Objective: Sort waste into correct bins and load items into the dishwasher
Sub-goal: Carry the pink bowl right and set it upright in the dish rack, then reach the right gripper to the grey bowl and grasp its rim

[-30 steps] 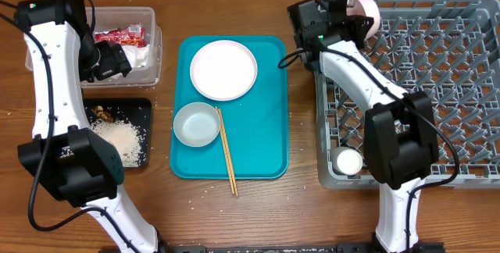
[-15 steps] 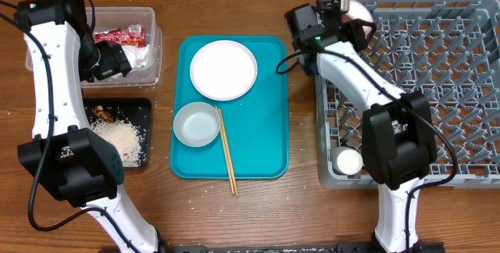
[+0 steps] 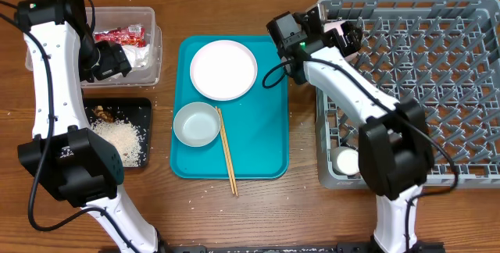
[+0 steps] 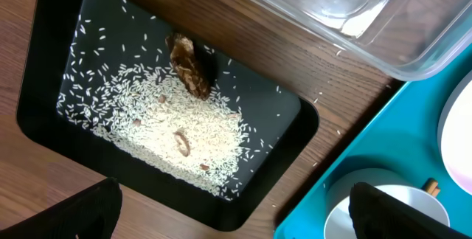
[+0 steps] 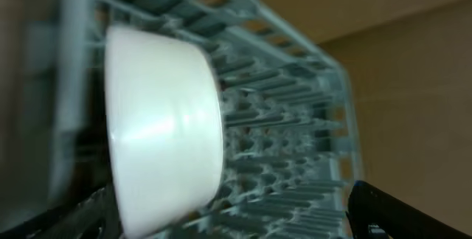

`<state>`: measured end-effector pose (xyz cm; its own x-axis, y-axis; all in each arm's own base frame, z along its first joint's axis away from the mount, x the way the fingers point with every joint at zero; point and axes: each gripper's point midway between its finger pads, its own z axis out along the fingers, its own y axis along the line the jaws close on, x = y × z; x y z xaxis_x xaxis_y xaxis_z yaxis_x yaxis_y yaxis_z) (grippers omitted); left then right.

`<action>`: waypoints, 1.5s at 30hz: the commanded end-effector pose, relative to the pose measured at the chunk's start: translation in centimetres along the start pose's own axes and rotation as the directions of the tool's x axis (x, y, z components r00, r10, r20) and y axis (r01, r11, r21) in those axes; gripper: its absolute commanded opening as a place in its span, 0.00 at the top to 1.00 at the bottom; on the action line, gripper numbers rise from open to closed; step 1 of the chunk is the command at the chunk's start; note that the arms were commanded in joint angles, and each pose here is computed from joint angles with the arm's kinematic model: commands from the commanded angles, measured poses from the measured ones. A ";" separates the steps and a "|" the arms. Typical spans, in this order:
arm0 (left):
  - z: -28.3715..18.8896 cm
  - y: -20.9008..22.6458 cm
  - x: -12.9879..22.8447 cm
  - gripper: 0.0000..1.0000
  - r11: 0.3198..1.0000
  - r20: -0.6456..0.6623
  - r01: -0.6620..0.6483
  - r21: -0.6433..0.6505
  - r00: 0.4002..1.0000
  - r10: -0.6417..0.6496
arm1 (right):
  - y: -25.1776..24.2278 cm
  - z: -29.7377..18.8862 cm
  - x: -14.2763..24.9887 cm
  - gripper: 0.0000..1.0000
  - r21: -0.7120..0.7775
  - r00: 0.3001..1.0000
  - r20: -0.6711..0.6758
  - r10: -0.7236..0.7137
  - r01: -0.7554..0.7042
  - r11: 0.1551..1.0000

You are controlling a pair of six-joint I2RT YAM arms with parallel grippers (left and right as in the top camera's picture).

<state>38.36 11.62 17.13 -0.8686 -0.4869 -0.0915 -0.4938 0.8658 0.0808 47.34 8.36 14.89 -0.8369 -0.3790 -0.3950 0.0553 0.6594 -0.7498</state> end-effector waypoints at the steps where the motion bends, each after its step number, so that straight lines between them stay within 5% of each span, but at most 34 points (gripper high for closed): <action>1: -0.8 0.1 -0.1 0.00 1.000 0.027 0.017 -0.002 0.999 -0.017 | 3.7 -10.6 -2.8 0.00 -0.574 0.990 0.084 0.112 -0.044 0.818; 5: -0.8 0.1 -0.1 0.00 1.000 0.027 0.017 -0.002 0.999 -0.017 | 8.0 -18.5 -1.8 0.00 -0.871 0.991 -0.008 0.134 -0.072 0.487; 6: -0.8 0.1 -0.1 0.00 1.000 0.027 0.017 -0.002 0.999 -0.017 | 9.8 -21.4 -1.1 0.02 -0.938 0.990 -0.081 0.112 -0.114 0.327; 9: -0.8 0.1 -0.1 0.00 1.000 0.027 0.017 -0.002 0.999 -0.017 | 12.8 -23.4 0.8 0.11 -0.965 0.987 -0.153 0.051 -0.160 0.210; 17: -0.8 0.1 -0.1 0.00 1.000 0.027 0.017 -0.002 0.999 -0.017 | 21.3 -24.1 6.3 0.27 -0.966 0.981 -0.188 -0.045 -0.176 0.191; 37: -0.8 0.1 -0.1 0.00 1.000 0.027 0.017 -0.002 0.999 -0.017 | 26.3 -21.0 6.7 0.56 -0.951 0.981 -0.196 0.007 -0.192 0.243; 45: -0.8 0.1 -0.2 0.00 1.000 0.027 0.018 -0.002 0.999 -0.018 | 27.3 -20.4 6.4 0.87 -0.950 0.981 -0.193 0.018 -0.191 0.246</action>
<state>38.37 11.63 17.13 -0.8673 -0.4892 -0.0925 -0.4962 0.8644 0.0807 32.17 37.43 3.30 -0.9241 -0.2397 -0.2977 -0.3500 0.8434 0.4075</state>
